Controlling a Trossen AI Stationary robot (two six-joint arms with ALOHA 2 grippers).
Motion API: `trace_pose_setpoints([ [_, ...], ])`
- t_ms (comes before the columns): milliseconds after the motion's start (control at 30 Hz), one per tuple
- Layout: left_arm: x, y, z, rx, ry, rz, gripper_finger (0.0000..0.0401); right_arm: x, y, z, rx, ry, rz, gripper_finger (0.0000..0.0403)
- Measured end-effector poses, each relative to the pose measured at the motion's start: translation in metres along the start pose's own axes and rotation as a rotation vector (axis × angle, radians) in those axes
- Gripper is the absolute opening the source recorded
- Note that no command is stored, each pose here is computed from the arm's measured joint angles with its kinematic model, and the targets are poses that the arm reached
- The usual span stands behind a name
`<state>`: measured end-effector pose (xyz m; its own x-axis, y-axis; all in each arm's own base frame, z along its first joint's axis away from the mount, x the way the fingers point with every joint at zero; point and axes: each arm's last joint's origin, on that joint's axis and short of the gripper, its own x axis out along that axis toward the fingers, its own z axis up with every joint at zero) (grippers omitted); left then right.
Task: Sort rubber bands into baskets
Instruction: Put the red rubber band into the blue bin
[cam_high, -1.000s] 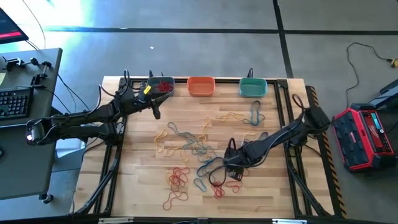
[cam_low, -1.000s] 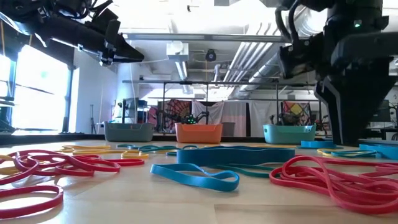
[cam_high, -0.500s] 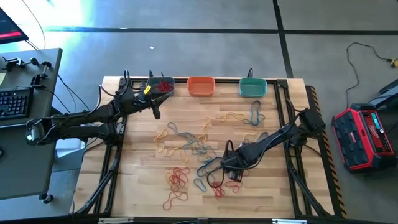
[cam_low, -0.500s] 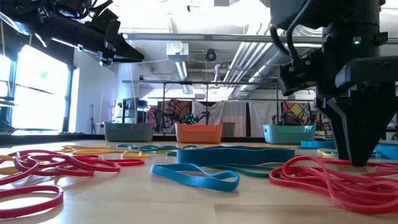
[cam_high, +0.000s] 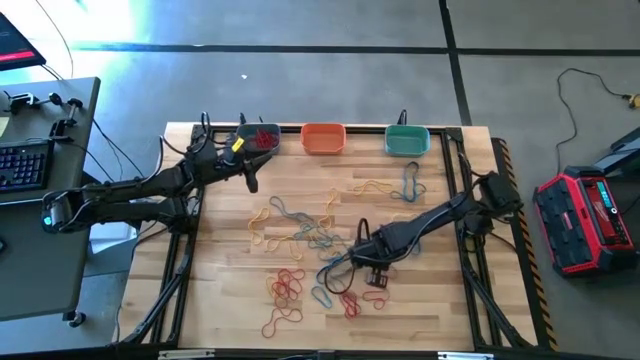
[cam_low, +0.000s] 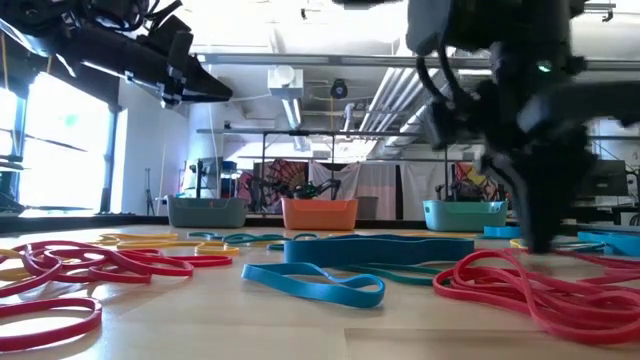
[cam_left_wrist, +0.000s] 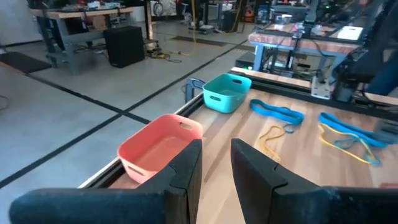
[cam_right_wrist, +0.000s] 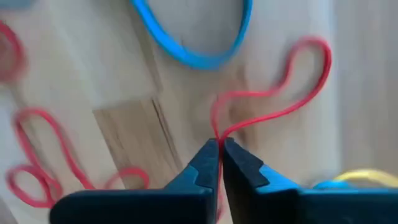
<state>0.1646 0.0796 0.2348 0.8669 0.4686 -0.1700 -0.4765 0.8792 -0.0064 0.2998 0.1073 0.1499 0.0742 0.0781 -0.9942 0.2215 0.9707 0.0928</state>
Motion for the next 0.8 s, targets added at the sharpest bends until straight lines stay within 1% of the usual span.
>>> trace_pose_setpoints([
  [67,0.001,-0.001,-0.001,-0.001,0.008,-0.033,0.0078,-0.011,0.001,0.004,-0.033,-0.047,-0.006,0.0003],
  [167,0.004,-0.004,-0.002,0.002,0.013,-0.076,0.0078,-0.024,-0.003,0.009,-0.074,-0.084,-0.018,0.0005],
  [333,0.010,-0.014,-0.008,0.022,0.043,-0.127,0.0078,-0.046,-0.016,0.021,-0.105,-0.179,-0.096,0.0002],
  [467,0.016,-0.022,-0.013,0.045,0.069,-0.164,0.0078,-0.052,-0.027,0.031,-0.147,-0.237,-0.154,0.0001],
  [633,0.024,-0.033,-0.020,0.060,0.089,-0.208,0.0078,-0.057,-0.043,0.049,-0.167,-0.361,-0.259,0.0000],
  [800,0.033,-0.041,-0.027,0.068,0.100,-0.239,0.0079,-0.063,-0.057,0.068,-0.158,-0.491,-0.254,0.0000],
])
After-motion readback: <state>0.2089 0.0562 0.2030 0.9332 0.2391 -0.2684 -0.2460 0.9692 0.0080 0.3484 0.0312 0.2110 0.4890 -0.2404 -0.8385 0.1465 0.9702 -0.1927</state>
